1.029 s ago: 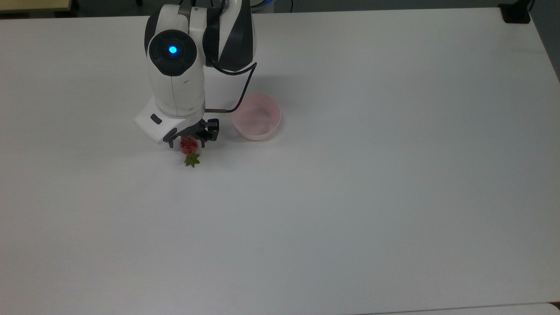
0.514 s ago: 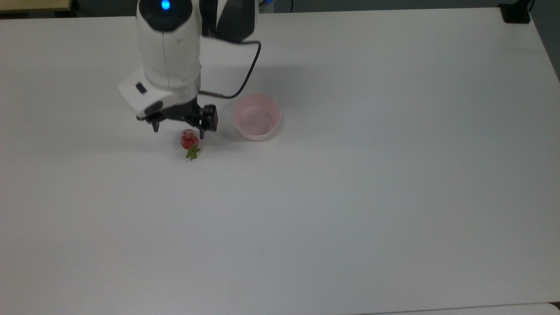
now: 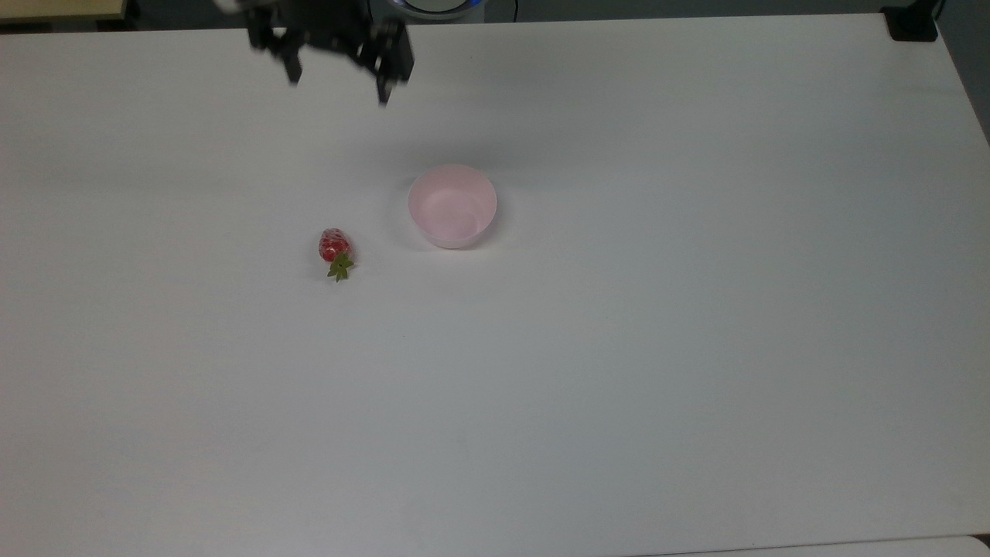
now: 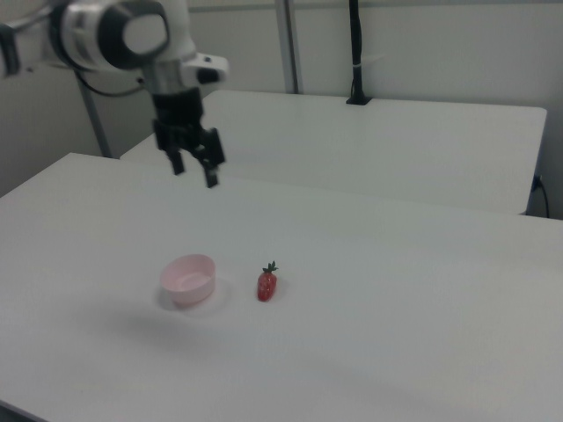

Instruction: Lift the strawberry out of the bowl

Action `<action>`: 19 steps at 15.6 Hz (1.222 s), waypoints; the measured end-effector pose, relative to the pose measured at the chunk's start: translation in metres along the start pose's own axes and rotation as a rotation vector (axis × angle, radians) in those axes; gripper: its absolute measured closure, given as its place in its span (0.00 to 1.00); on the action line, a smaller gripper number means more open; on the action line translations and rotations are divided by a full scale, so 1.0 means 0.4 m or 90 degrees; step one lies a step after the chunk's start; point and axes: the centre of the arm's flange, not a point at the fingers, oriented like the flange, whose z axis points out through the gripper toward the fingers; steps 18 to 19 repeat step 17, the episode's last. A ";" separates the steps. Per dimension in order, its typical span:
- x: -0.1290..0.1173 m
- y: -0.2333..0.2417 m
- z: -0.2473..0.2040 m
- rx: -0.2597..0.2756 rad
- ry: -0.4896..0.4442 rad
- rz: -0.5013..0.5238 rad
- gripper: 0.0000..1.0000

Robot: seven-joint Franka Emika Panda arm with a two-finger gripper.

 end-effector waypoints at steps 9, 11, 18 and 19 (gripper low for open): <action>-0.089 -0.072 -0.075 0.026 0.020 -0.038 0.00; -0.083 -0.061 -0.070 0.026 0.025 -0.070 0.00; -0.076 -0.041 -0.075 0.027 0.034 -0.083 0.00; -0.076 -0.041 -0.075 0.027 0.034 -0.083 0.00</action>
